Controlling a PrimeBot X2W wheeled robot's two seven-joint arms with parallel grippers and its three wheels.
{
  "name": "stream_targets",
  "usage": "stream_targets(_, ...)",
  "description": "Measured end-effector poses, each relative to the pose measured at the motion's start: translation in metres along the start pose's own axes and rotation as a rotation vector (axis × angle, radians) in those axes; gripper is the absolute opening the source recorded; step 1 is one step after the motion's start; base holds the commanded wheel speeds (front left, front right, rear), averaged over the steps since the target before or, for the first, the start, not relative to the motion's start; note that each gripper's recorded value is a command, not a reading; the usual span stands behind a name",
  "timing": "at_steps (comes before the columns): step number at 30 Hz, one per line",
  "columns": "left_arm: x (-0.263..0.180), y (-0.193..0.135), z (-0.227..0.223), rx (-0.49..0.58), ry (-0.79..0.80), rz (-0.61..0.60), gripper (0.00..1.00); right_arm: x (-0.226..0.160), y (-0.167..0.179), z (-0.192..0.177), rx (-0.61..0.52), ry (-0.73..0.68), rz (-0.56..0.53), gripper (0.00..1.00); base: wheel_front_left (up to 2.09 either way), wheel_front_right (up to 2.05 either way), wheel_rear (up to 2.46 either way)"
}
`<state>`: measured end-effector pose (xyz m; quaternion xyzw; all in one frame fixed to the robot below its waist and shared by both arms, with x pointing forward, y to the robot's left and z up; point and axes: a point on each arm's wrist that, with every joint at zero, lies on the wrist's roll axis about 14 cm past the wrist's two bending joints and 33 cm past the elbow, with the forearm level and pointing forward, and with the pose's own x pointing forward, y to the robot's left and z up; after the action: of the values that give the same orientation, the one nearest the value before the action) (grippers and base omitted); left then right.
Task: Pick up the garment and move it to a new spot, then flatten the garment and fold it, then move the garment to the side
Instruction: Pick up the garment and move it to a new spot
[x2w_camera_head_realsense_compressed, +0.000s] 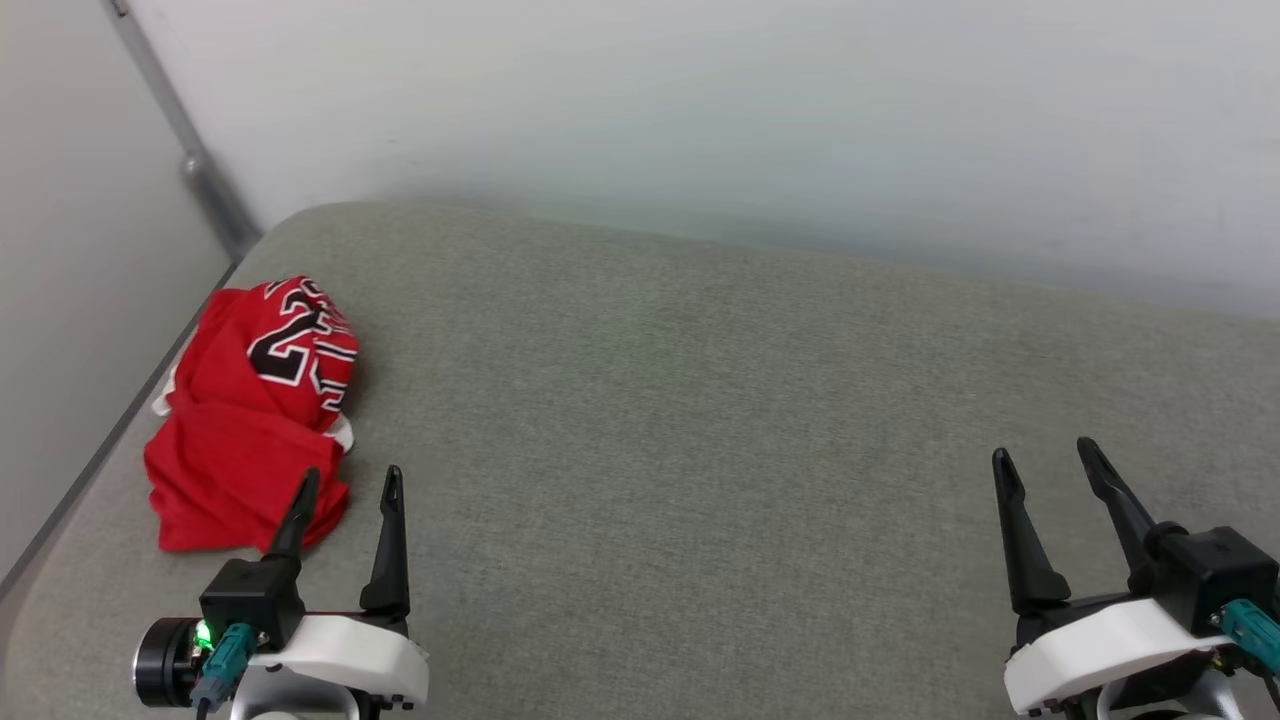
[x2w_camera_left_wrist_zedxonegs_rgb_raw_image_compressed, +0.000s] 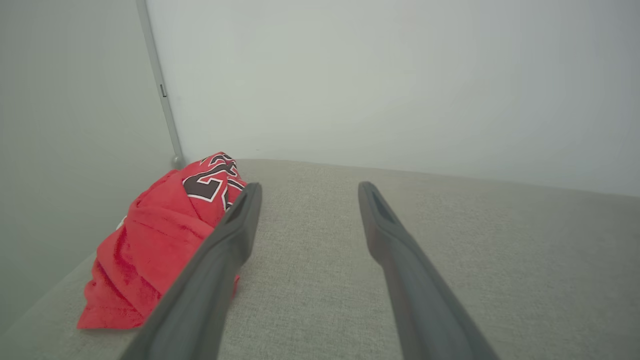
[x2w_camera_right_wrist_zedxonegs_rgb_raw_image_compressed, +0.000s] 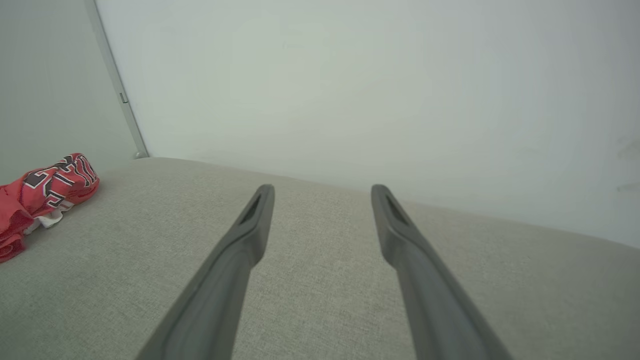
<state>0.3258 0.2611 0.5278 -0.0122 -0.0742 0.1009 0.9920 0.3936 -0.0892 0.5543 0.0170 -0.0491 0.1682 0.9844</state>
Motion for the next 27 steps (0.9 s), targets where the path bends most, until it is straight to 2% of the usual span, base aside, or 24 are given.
stream_targets(15, -0.051, 0.077, 0.010, 0.049, -0.004, 0.248, 1.00, 0.035, 0.091, -0.001, 0.009, -0.007, 0.275, 1.00, 0.00, 0.00, 0.00)
stream_targets(27, -0.070, 0.099, 0.007, 0.069, 0.023, 0.321, 1.00, 0.048, 0.116, -0.007, 0.032, -0.002, 0.350, 1.00, 0.00, 0.00, 0.00)
